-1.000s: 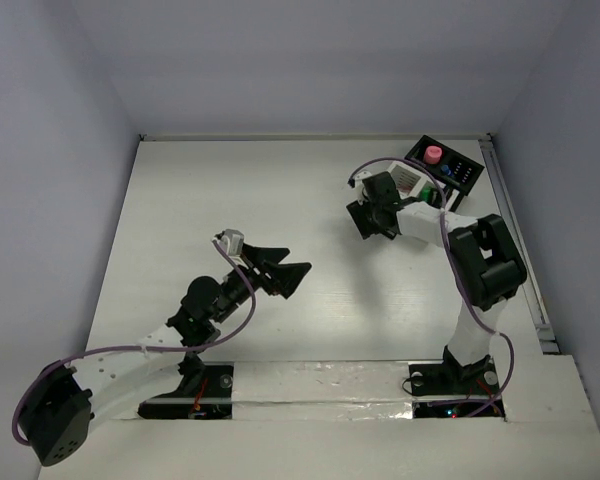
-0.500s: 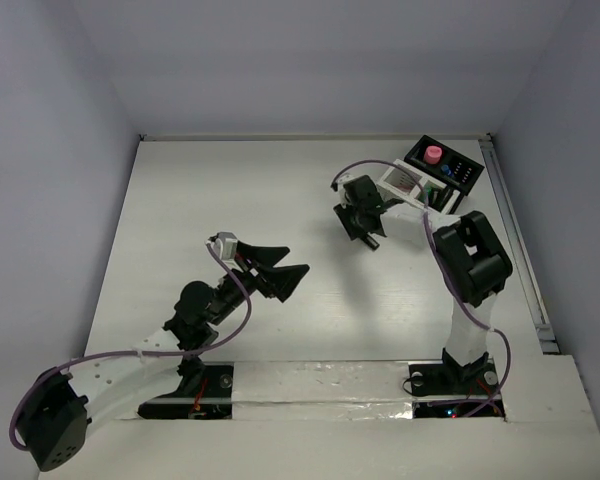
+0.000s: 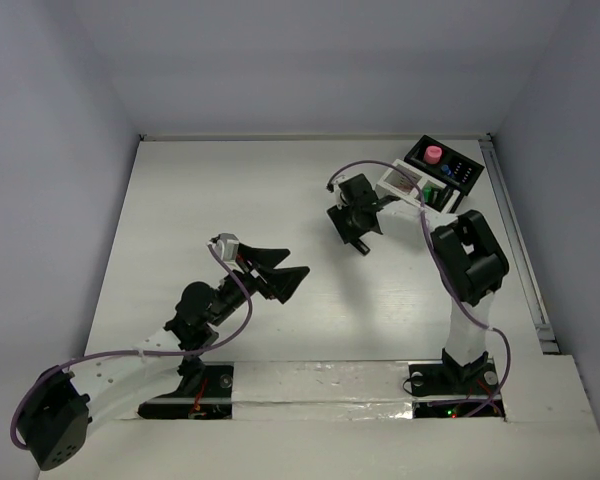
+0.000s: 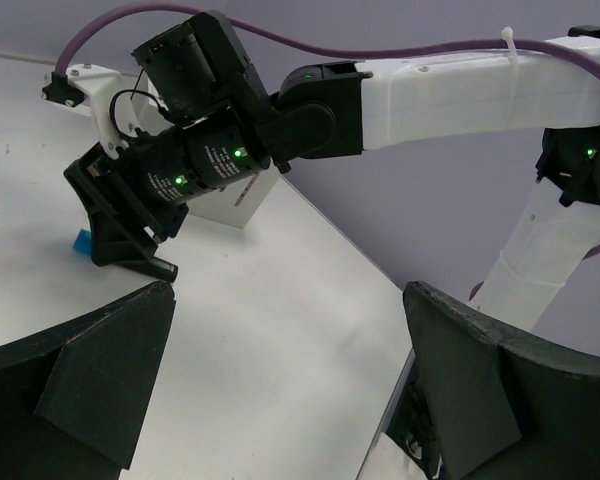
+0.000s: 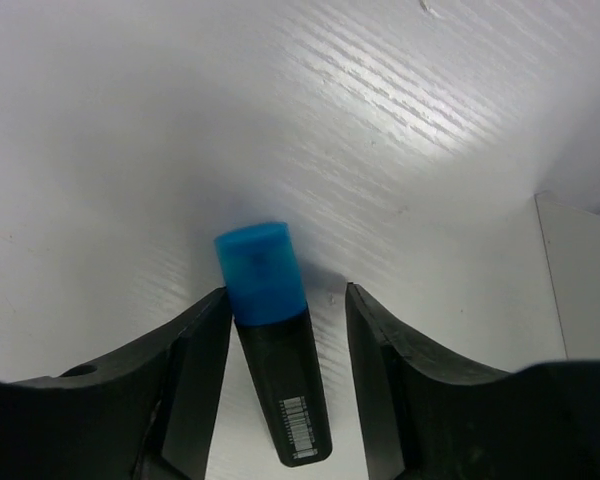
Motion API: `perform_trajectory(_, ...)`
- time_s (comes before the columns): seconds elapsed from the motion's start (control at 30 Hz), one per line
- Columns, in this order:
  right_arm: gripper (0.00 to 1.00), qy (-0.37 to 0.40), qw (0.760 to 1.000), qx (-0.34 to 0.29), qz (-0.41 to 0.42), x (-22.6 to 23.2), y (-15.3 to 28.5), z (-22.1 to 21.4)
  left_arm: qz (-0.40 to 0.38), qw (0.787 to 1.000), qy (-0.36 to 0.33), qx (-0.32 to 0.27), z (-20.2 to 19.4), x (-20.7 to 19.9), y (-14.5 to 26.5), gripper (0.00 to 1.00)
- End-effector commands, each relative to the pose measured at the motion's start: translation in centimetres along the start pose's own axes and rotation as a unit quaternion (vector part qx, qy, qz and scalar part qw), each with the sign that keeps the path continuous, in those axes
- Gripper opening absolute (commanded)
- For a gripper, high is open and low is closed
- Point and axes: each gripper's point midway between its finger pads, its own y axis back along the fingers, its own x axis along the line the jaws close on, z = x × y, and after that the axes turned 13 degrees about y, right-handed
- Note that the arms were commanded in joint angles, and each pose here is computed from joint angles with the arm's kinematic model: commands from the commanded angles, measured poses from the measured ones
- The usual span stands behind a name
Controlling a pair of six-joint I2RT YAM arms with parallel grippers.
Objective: Sort the stationery into containers
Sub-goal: Place the pen in the storage box.
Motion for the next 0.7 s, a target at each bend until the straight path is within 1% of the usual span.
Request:
perform_trajectory(0.0, 0.54, 0.006, 1.000, 0.003, 0.031, 0.6, -0.5, 0.5, -0.028, 0.999, -0.005, -0.021, 1.1, -1.5, 0.0, 0.98)
perform_trajectory(0.07, 0.49, 0.009, 0.999, -0.001, 0.041, 1.0, -0.7, 0.5, -0.023, 0.999, -0.006, -0.022, 1.2, -1.3, 0.1, 0.98)
perform_trajectory(0.1, 0.44, 0.010, 0.999, -0.002, 0.052, 1.4, -0.8, 0.5, -0.023, 0.999, -0.007, -0.026, 1.4, -1.4, 0.1, 0.98)
perform_trajectory(0.13, 0.41, 0.011, 0.999, -0.002, 0.052, 1.4, -0.9, 0.6, -0.016, 0.999, -0.008, -0.028, 1.5, -1.2, 0.2, 0.98)
perform_trajectory(0.2, 0.31, 0.010, 0.998, -0.008, 0.069, 1.9, -1.0, 1.1, -0.015, 0.999, -0.012, -0.035, 2.0, -1.4, 0.3, 0.98)
perform_trajectory(0.23, 0.23, 0.009, 0.997, -0.013, 0.072, 2.0, -0.9, 1.3, -0.006, 0.999, -0.012, -0.037, 2.0, -1.0, 0.4, 0.98)
perform_trajectory(0.27, 0.21, 0.006, 0.997, -0.020, 0.069, 1.8, -0.7, 1.8, -0.005, 0.999, -0.015, -0.039, 2.1, -1.0, 0.4, 0.98)
perform_trajectory(0.3, 0.19, 0.001, 0.997, -0.042, 0.060, 1.3, 0.3, 2.9, -0.005, 0.999, -0.017, -0.044, 2.5, -1.2, 0.5, 0.98)
perform_trajectory(0.33, 0.14, -0.007, 0.996, -0.081, 0.041, 0.5, 1.0, 4.8, 0.007, 0.999, -0.021, -0.045, 2.6, -0.8, 0.6, 0.99)
perform_trajectory(0.4, 0.13, -0.030, 0.990, -0.137, 0.029, -0.2, 3.2, 7.3, 0.011, 0.998, -0.027, -0.050, 3.0, -0.9, 0.7, 0.99)
perform_trajectory(0.43, 0.13, -0.048, 0.980, -0.191, 0.001, -2.1, 5.7, 9.5, 0.019, 0.998, -0.030, -0.048, 2.9, -0.6, 0.8, 0.99)
perform_trajectory(0.5, 0.13, -0.093, 0.966, -0.236, -0.042, -4.8, 8.4, 10.9, 0.021, 0.998, -0.031, -0.049, 3.0, -0.6, 0.9, 0.99)
perform_trajectory(0.53, 0.12, -0.114, 0.953, -0.271, -0.075, -6.6, 9.9, 11.8, 0.022, 0.998, -0.033, -0.048, 3.0, -0.5, 1.0, 0.99)
perform_trajectory(0.57, 0.13, -0.145, 0.936, -0.305, -0.102, -8.9, 12.8, 12.4, 0.028, 0.998, -0.037, -0.042, 2.7, -0.2, 1.1, 0.99)
perform_trajectory(0.63, 0.13, -0.181, 0.910, -0.342, -0.151, -12.2, 15.6, 12.5, 0.033, 0.998, -0.041, -0.037, 2.5, 0.1, 1.2, 0.99)
perform_trajectory(0.67, 0.13, -0.209, 0.895, -0.353, -0.178, -14.7, 17.2, 11.5, 0.037, 0.998, -0.043, -0.034, 2.3, 0.3, 1.2, 0.99)
